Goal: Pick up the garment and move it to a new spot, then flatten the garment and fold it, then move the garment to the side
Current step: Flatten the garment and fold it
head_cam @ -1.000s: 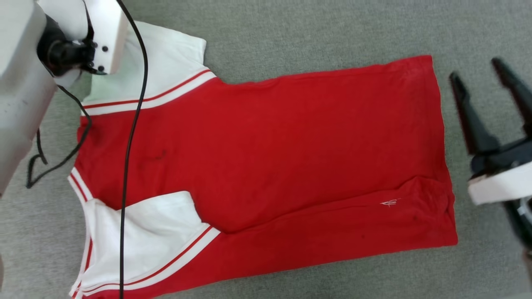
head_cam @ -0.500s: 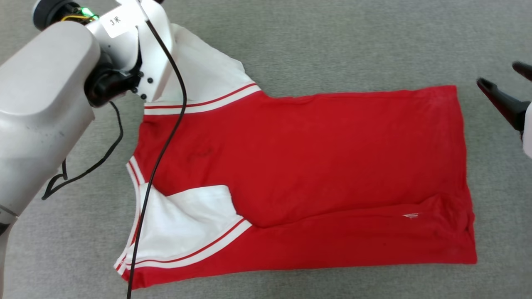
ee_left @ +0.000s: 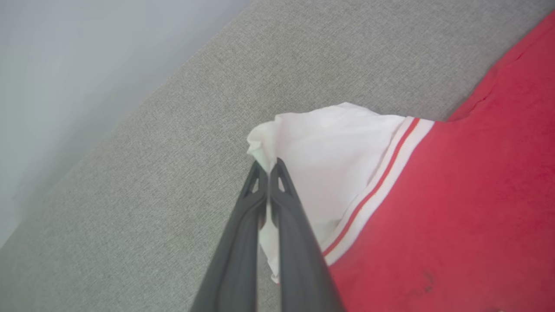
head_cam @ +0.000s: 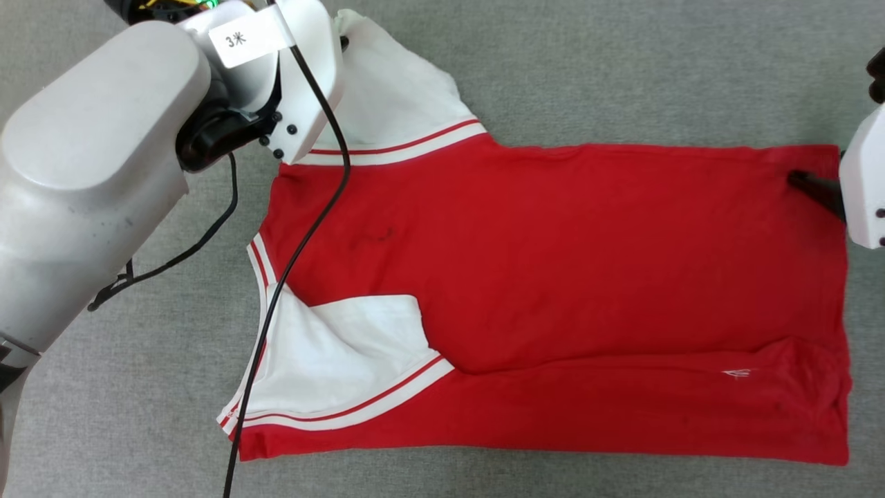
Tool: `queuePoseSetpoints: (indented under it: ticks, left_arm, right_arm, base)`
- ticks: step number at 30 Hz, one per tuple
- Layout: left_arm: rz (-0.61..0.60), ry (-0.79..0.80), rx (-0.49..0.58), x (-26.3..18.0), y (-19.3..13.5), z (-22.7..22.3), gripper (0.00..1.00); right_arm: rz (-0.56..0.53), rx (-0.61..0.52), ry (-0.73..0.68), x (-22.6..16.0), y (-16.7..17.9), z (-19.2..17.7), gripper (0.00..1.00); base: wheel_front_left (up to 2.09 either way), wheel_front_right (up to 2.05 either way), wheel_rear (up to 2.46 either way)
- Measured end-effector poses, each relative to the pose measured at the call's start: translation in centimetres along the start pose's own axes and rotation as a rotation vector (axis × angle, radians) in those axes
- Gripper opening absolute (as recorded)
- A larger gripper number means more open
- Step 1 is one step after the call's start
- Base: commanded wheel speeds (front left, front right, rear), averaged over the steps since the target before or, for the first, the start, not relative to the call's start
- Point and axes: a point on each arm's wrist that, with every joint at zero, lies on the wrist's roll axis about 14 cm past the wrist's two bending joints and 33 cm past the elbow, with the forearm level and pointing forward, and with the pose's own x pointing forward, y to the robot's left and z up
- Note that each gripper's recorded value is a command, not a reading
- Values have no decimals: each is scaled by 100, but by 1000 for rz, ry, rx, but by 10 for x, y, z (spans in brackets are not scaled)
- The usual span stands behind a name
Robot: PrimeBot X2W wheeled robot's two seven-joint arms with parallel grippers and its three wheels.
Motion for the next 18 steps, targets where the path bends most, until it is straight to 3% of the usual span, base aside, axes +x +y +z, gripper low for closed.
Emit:
queuePoseSetpoints:
  ticks: [8,9,10,11,18]
  left_arm:
    - [4,14,-12,8,6,-14,0]
    - [5,16,-13,8,6,-14,0]
    - [8,18,-14,8,8,-15,0]
    - [11,20,-14,8,9,-16,0]
    - [36,-34,-48,-5,15,-9,0]
  right_arm:
    - [17,-6,90,34,7,-22,100]
    - [20,-4,89,35,7,-22,30]
    - [23,1,82,35,7,-22,30]
    - [24,7,72,35,7,-21,1]
    - [31,12,-52,21,11,-5,0]
  base:
    - [0,0,0]
    - [0,0,0]
    - [0,0,0]
    - [0,0,0]
    - [0,0,0]
